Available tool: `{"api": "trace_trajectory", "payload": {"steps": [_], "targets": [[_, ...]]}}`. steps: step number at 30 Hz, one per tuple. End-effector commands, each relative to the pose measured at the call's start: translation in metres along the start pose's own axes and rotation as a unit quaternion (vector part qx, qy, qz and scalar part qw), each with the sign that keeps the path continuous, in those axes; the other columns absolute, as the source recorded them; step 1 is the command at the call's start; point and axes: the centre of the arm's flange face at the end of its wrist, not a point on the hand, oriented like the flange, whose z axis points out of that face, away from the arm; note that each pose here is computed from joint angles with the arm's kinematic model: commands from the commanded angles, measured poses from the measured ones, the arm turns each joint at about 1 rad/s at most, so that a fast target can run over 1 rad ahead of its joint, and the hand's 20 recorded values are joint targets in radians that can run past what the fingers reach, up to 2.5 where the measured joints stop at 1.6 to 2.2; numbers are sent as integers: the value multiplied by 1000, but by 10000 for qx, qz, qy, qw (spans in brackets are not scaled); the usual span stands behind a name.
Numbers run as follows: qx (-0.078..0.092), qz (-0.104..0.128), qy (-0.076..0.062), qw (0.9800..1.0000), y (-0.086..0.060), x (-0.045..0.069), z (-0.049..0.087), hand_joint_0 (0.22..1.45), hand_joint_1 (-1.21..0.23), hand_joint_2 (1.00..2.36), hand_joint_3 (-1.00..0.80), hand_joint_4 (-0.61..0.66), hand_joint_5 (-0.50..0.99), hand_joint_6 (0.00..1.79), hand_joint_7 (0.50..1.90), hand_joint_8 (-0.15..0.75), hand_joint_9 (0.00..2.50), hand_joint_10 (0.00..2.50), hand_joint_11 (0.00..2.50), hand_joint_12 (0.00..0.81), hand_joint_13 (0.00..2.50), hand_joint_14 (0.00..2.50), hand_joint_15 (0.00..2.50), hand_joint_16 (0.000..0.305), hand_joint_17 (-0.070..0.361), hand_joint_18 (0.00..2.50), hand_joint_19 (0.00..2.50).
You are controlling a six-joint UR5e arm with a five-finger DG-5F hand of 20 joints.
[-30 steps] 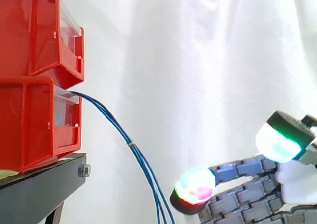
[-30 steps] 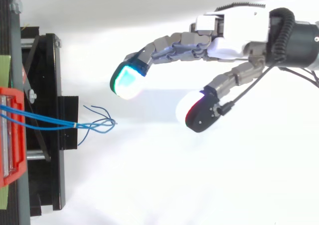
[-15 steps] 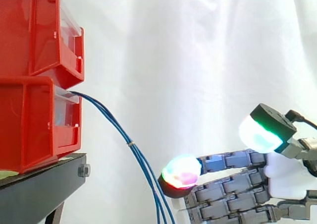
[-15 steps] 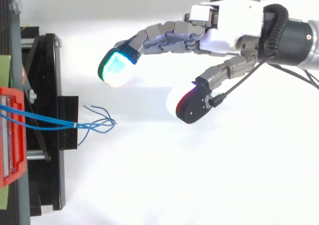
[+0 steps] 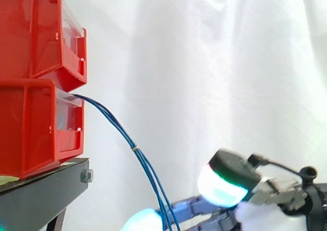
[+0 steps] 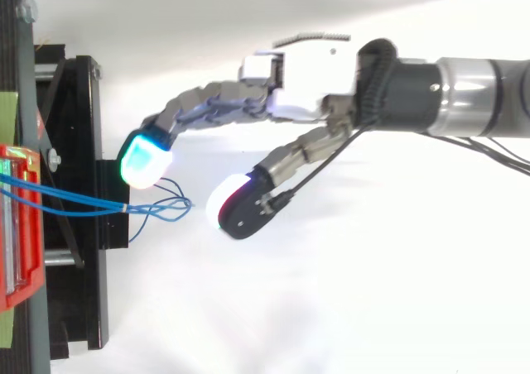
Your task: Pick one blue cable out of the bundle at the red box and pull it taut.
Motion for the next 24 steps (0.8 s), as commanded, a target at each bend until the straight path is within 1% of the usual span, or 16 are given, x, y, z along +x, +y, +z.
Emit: {"api": "trace_trajectory", "payload": {"steps": [1, 3, 4, 5, 8, 9, 11, 13, 14, 16, 17, 18, 21, 22, 23, 24], "targets": [[-92, 22, 135, 9999, 14, 9, 27, 530, -768, 1000, -500, 291, -182, 502, 728, 257, 246, 1, 0, 339, 182, 3, 100, 52, 117, 87, 140], [-91, 14, 165, 9998, 13, 12, 27, 539, -763, 1000, -500, 298, -176, 502, 751, 255, 249, 0, 0, 337, 187, 3, 91, 52, 116, 86, 147], [-119, -24, 228, 9997, 14, 19, 28, 545, -760, 1000, -500, 303, -173, 502, 765, 255, 256, 1, 0, 336, 188, 3, 96, 51, 116, 90, 140], [-119, -40, 243, 9996, 14, 21, 28, 545, -760, 1000, -500, 305, -172, 502, 774, 256, 257, 0, 0, 336, 189, 3, 92, 51, 115, 90, 141], [-172, -38, 268, 9995, 16, 25, 30, 557, -755, 1000, -500, 321, -162, 502, 821, 257, 262, 0, 0, 335, 194, 3, 99, 51, 114, 90, 140], [-187, -37, 269, 9995, 16, 25, 30, 558, -755, 1000, -500, 328, -159, 502, 843, 259, 267, 0, 0, 334, 196, 3, 99, 50, 114, 97, 139], [-332, -30, 275, 9991, 21, 27, 34, 566, -751, 1000, -500, 337, -153, 502, 884, 260, 268, 0, 0, 332, 198, 3, 101, 50, 113, 101, 140], [-424, -26, 279, 9987, 25, 28, 37, 577, -751, 1000, -500, 339, -143, 502, 956, 260, 274, 0, 0, 331, 200, 2, 95, 50, 111, 104, 138], [-424, -26, 279, 9987, 24, 28, 37, 580, -748, 1000, -500, 336, -142, 502, 967, 260, 274, 0, 0, 331, 199, 3, 98, 49, 111, 104, 138], [-477, -23, 289, 9984, 28, 29, 38, 593, -752, 1000, -496, 324, -134, 502, 1029, 260, 277, 0, 0, 329, 203, 3, 96, 49, 110, 105, 137], [-500, -23, 297, 9983, 30, 29, 39, 593, -752, 1001, -491, 318, -133, 502, 1047, 260, 278, 2, 0, 329, 202, 4, 99, 49, 110, 105, 137], [-538, -20, 291, 9981, 35, 29, 42, 598, -754, 1001, -474, 303, -129, 502, 1086, 260, 277, 2, 0, 328, 202, 3, 96, 49, 110, 104, 137], [-599, -17, 301, 9977, 41, 31, 45, 612, -760, 1005, -426, 261, -121, 501, 1170, 261, 282, 0, 0, 328, 208, 3, 95, 49, 110, 121, 124], [-607, -9, 295, 9977, 42, 30, 45, 615, -763, 1007, -404, 248, -119, 509, 1188, 262, 283, 0, 1, 327, 209, 4, 94, 49, 110, 122, 129], [-607, -9, 295, 9977, 42, 30, 45, 619, -765, 1007, -394, 236, -122, 520, 1175, 262, 283, 1, 0, 327, 209, 3, 94, 49, 110, 123, 122], [-607, -9, 302, 9977, 42, 31, 45, 621, -769, 1008, -383, 225, -129, 554, 1123, 263, 285, 0, 11, 328, 210, 3, 98, 49, 110, 124, 130]]}}
